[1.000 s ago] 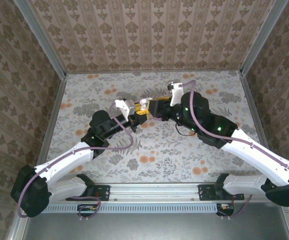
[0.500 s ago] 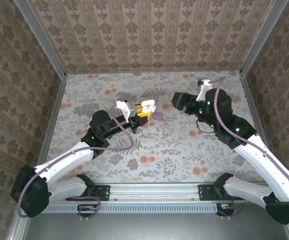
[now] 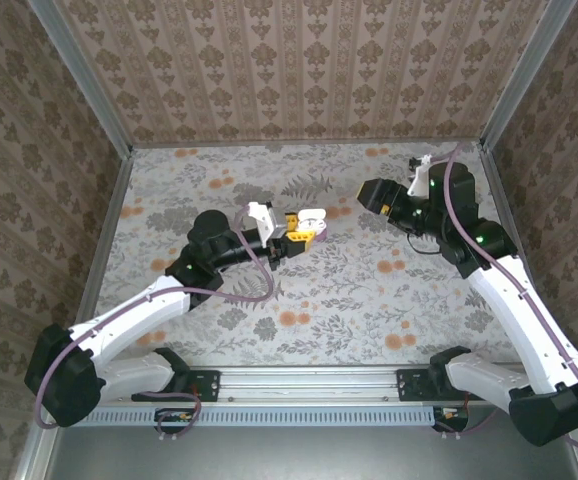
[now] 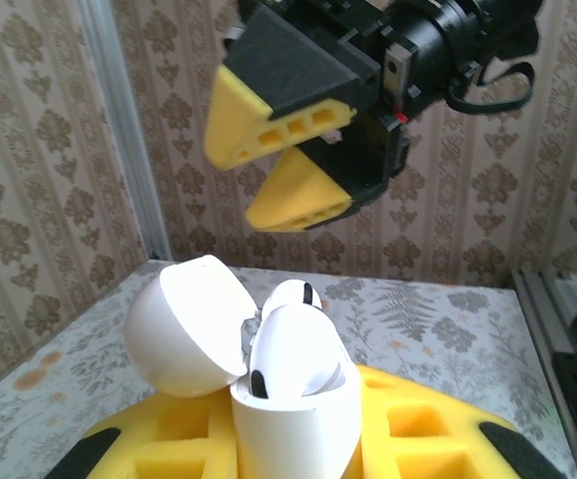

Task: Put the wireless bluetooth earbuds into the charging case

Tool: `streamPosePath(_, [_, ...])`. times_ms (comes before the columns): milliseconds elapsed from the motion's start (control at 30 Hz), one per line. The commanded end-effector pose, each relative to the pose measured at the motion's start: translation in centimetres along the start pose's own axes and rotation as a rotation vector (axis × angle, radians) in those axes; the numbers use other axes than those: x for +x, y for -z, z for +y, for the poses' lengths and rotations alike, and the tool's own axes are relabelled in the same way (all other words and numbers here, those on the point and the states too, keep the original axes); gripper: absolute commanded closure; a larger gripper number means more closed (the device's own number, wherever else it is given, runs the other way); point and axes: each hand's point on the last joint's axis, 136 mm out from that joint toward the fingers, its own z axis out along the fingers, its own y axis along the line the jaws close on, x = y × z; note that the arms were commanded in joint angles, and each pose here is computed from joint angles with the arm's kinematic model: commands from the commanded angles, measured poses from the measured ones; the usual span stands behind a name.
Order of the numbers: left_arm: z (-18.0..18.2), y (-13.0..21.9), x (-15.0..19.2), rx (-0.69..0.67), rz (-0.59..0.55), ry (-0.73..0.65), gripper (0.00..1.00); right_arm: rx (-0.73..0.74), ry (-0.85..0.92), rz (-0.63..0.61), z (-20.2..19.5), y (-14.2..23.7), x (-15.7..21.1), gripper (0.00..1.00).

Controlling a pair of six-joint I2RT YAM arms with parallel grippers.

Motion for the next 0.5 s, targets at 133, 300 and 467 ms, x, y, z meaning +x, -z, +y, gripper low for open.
streamPosePath(133, [-2.2,-1.0,-0.7,0.12,0.016,-0.048,0.96,-0.186,-0.008,0.218,3.7,-1.5,1.8,0.28])
streamPosePath(300, [-2.2,-1.3,-0.9,0.122,0.016,-0.054,0.96,-0.209,-0.032,0.281,3.7,-2.3,2.6,0.31])
streamPosePath(467, [-2.3,-1.7,-0.9,0.125,0.018,-0.057,0.96,-0.223,-0.042,0.328,3.7,-2.7,3.4,0.34])
